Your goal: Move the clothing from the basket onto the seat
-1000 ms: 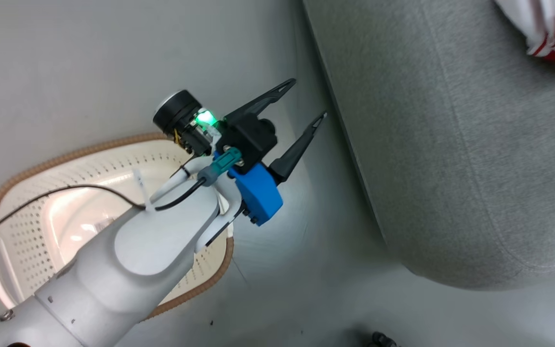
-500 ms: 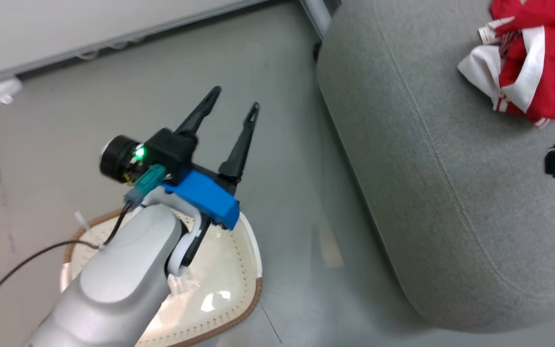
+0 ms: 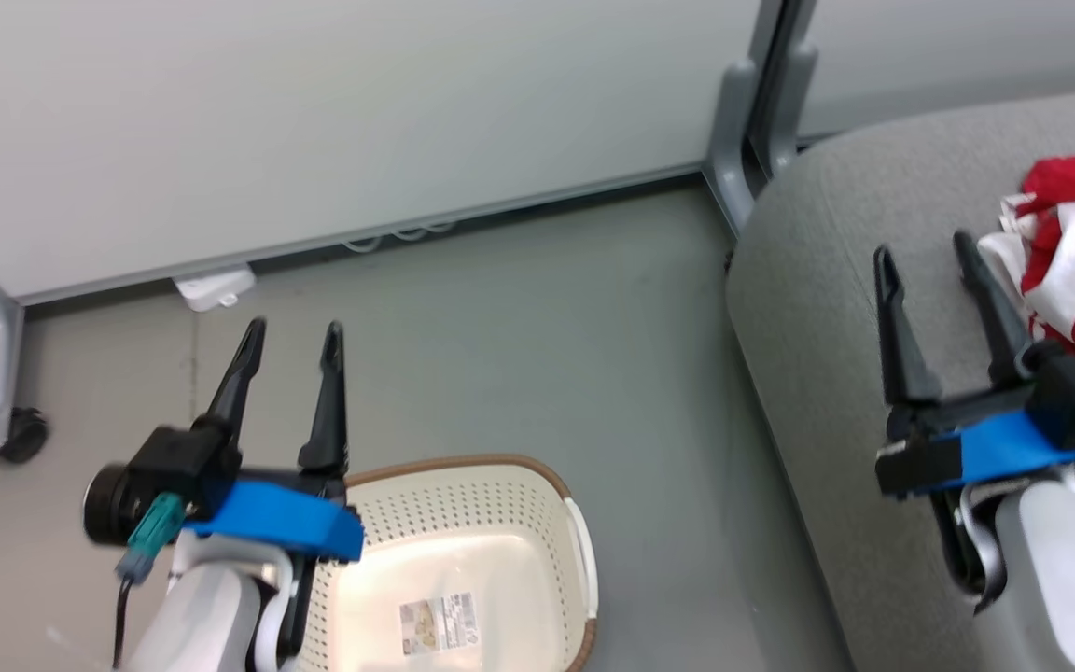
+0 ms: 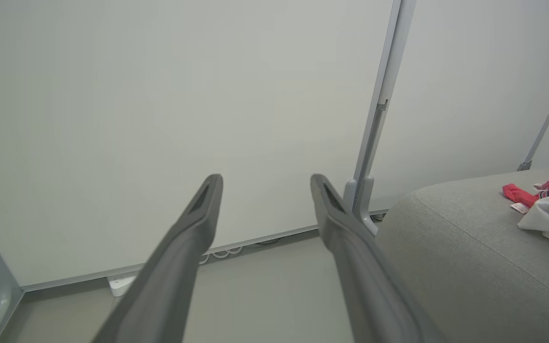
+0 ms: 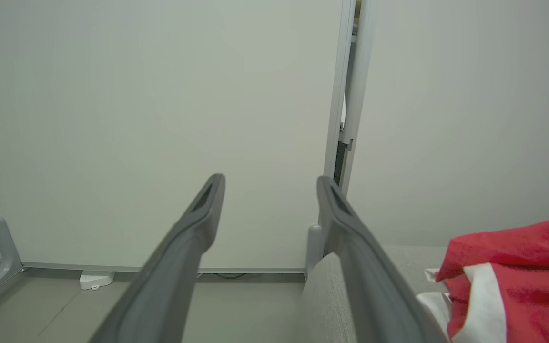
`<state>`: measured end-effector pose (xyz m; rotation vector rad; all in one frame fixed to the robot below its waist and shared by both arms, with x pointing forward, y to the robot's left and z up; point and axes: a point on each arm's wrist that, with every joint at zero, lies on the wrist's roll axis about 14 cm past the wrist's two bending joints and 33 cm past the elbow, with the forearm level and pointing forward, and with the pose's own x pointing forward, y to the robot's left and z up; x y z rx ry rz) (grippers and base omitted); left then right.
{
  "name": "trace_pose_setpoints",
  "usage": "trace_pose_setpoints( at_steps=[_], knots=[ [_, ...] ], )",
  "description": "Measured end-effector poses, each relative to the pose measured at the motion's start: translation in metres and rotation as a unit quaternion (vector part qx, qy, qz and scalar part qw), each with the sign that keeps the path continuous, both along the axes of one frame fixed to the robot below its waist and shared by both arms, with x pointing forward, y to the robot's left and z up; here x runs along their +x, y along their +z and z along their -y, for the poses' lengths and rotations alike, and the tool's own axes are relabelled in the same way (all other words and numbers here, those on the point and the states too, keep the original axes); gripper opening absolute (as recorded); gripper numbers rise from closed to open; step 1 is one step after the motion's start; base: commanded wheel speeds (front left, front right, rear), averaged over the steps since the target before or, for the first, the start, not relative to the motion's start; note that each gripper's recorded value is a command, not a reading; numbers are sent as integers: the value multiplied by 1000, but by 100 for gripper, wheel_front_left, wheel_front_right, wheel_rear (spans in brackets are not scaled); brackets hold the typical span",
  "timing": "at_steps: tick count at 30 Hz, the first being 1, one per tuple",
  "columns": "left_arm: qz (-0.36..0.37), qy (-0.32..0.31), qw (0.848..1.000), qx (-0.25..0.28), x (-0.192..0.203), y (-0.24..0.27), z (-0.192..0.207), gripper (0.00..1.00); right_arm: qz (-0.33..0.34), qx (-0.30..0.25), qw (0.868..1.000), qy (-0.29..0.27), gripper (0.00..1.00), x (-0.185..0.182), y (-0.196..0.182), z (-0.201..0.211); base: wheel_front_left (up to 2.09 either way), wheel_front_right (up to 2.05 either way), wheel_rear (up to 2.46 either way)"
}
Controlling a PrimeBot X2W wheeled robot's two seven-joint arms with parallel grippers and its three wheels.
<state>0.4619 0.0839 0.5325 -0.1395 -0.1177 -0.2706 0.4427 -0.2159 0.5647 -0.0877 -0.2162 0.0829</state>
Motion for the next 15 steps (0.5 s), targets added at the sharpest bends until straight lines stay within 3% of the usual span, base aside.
trace_pose_setpoints(
  at_steps=[5, 15],
  knots=[
    [-3, 51, 999, -7, -28, -2, -35, 100, -19, 22, 999, 14, 100, -18, -15, -16, 0, 0, 0],
    [-2, 98, 995, -20, -68, -3, -69, 100, -43, 47, 998, 10, 100, -49, -34, -20, 0, 0, 0]
  ],
)
